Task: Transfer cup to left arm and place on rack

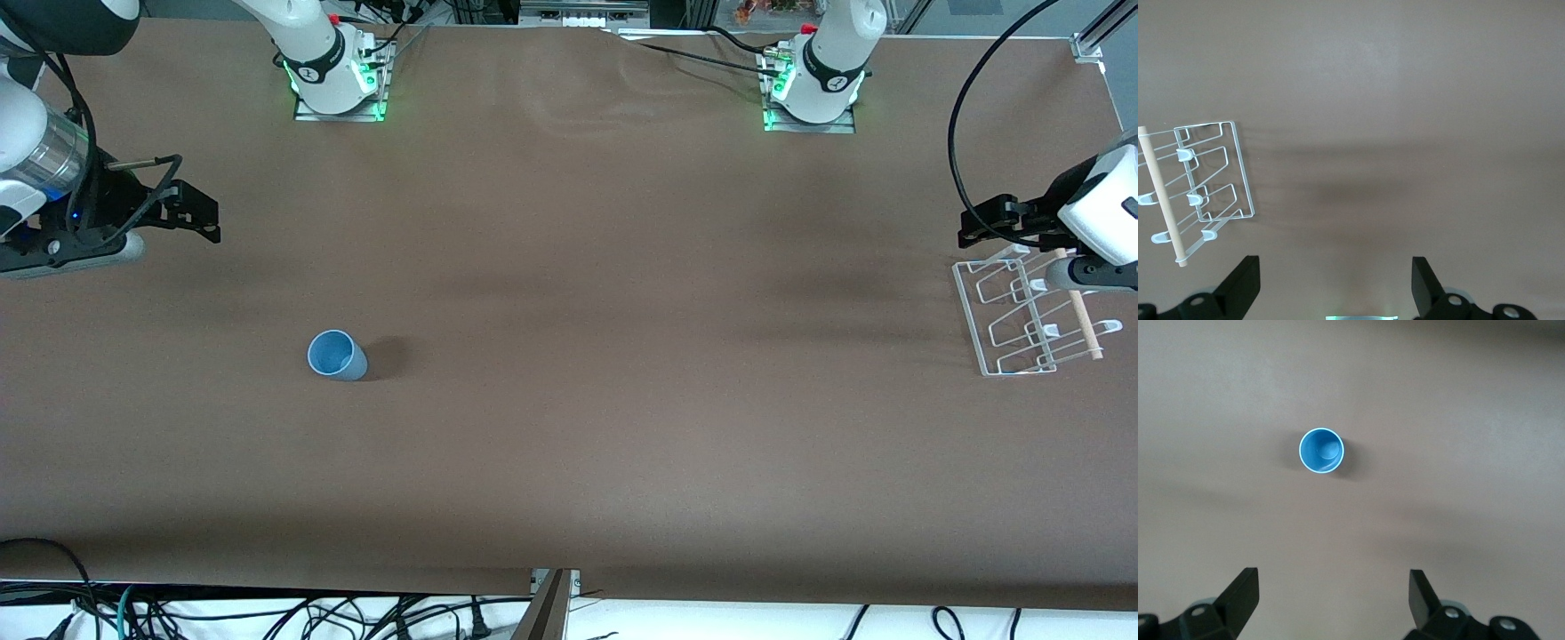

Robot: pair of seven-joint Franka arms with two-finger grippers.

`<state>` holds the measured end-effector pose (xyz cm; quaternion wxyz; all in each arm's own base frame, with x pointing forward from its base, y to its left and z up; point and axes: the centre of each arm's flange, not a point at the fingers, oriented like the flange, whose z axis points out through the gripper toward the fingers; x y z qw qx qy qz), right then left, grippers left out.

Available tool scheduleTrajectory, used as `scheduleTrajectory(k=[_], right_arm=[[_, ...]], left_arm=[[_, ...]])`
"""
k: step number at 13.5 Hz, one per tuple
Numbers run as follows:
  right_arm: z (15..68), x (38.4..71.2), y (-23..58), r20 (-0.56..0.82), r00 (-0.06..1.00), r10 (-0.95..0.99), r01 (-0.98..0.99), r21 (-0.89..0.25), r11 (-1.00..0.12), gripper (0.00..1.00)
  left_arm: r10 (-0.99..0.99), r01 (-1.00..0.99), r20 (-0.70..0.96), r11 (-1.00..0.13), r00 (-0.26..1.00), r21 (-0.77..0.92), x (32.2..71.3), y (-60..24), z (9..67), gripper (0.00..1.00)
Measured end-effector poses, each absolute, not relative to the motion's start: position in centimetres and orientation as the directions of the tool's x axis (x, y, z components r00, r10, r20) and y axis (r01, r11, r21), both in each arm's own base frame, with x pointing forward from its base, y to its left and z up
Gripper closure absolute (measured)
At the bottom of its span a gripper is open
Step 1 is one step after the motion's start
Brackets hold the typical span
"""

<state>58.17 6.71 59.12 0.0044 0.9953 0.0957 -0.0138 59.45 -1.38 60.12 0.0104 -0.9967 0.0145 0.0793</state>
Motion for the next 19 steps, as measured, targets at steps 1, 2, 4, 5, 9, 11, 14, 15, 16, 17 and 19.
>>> scheduleTrajectory(k=[1, 2, 4, 5, 9, 11, 14, 15, 16, 17, 19], right_arm=[[59.12, 58.18, 6.71, -0.028, 0.981, 0.190, 0.191, 0.006, -0.982, 0.00], [59.12, 58.18, 6.71, -0.028, 0.981, 0.190, 0.191, 0.007, -0.982, 0.00], [59.12, 58.18, 6.70, -0.028, 0.981, 0.190, 0.191, 0.007, -0.982, 0.00], [59.12, 58.18, 6.70, -0.028, 0.981, 0.192, 0.193, 0.007, -0.981, 0.00], [59.12, 58.19, 6.65, -0.028, 0.981, 0.194, 0.194, 0.007, -0.981, 0.00], [59.12, 58.21, 6.41, -0.028, 0.981, 0.190, 0.191, 0.007, -0.982, 0.00], [59.17, 58.26, 5.99, -0.027, 0.983, 0.183, 0.183, 0.008, -0.983, 0.00], [59.20, 58.27, 5.93, -0.026, 0.983, 0.183, 0.183, 0.008, -0.983, 0.00], [59.22, 58.28, 5.93, -0.026, 0.983, 0.183, 0.183, 0.008, -0.983, 0.00], [59.22, 58.27, 5.95, -0.026, 0.983, 0.184, 0.184, 0.008, -0.983, 0.00], [59.22, 58.26, 6.10, -0.026, 0.982, 0.187, 0.187, 0.008, -0.982, 0.00]], left_arm=[[-0.027, -0.031, -0.159, -0.999, 0.987, -0.019, 59.51, -1.39, 60.07, 0.00], [-0.027, -0.031, -0.160, -0.999, 0.987, -0.019, 59.55, -1.39, 60.01, 0.00], [-0.027, -0.031, -0.160, -0.999, 0.987, -0.019, 59.58, -1.39, 59.99, 0.00], [-0.027, -0.031, -0.160, -0.999, 0.987, -0.019, 59.58, -1.40, 60.00, 0.00], [-0.032, -0.035, -0.159, -0.999, 0.987, -0.019, 59.58, -1.66, 60.03, 0.00], [-0.033, -0.036, -0.158, -0.999, 0.987, -0.019, 59.59, -1.74, 60.05, 0.00], [-0.032, -0.036, -0.157, -0.999, 0.987, -0.019, 59.60, -1.69, 60.06, 0.00], [-0.032, -0.035, -0.157, -0.999, 0.987, -0.019, 59.60, -1.68, 60.07, 0.00], [-0.032, -0.035, -0.157, -0.999, 0.987, -0.019, 59.60, -1.68, 60.07, 0.00], [-0.032, -0.035, -0.157, -0.999, 0.987, -0.019, 59.61, -1.68, 60.06, 0.00], [-0.032, -0.035, -0.158, -0.999, 0.987, -0.019, 59.63, -1.67, 60.00, 0.00]])
